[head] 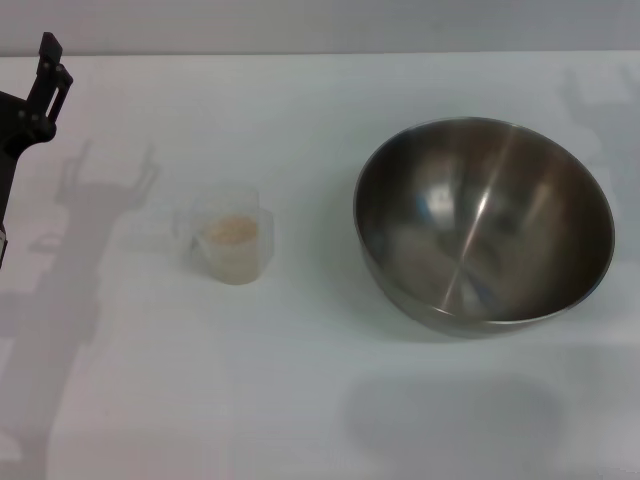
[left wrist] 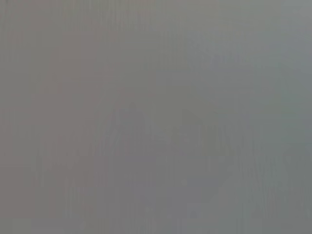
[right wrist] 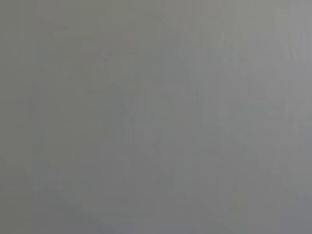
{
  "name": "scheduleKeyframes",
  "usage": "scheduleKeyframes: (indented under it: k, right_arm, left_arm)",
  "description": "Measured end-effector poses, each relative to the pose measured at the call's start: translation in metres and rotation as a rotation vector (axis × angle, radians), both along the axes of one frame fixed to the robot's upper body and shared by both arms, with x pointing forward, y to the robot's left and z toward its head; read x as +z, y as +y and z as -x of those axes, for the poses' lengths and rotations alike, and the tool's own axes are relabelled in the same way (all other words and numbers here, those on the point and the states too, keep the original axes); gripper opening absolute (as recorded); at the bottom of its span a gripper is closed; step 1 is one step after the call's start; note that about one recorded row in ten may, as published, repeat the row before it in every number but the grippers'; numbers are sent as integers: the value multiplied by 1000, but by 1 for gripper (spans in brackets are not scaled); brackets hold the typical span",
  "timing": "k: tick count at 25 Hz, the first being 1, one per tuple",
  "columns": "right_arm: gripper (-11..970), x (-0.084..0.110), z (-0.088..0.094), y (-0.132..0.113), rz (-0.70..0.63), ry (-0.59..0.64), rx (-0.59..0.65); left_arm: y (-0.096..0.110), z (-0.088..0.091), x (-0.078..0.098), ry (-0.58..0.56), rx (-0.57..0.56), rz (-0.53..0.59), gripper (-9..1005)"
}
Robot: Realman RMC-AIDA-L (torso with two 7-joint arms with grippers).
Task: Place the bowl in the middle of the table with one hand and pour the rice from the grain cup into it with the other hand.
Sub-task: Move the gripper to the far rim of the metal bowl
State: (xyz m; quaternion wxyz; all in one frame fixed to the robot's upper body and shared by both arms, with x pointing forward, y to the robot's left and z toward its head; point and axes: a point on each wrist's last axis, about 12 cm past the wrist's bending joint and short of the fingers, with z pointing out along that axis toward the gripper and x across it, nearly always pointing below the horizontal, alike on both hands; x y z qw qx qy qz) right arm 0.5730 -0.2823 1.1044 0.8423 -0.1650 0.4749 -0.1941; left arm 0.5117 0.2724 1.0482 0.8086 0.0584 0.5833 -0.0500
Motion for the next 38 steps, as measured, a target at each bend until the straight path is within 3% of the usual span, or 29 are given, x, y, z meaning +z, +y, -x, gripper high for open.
scheduleKeyframes:
  k: [9,17,24,30,38]
  right_arm:
    - [756,-2,5,2,111,-13,-28]
    - [741,4,-13,15,31,80,-1]
    - [728,21,-25,45,-167,308,140]
    - [717,44,-27,70,-243,555,224]
    - [702,100,-14,89,-262,983,269]
  left_arm:
    - [1,1,-1,2,1,-2,832]
    - [1,2,-2,7,-1,-2,832]
    - [5,3,-2,7,13,3,832]
    - [5,2,-1,5,14,4,832]
    - [5,1,-1,3,13,2,832]
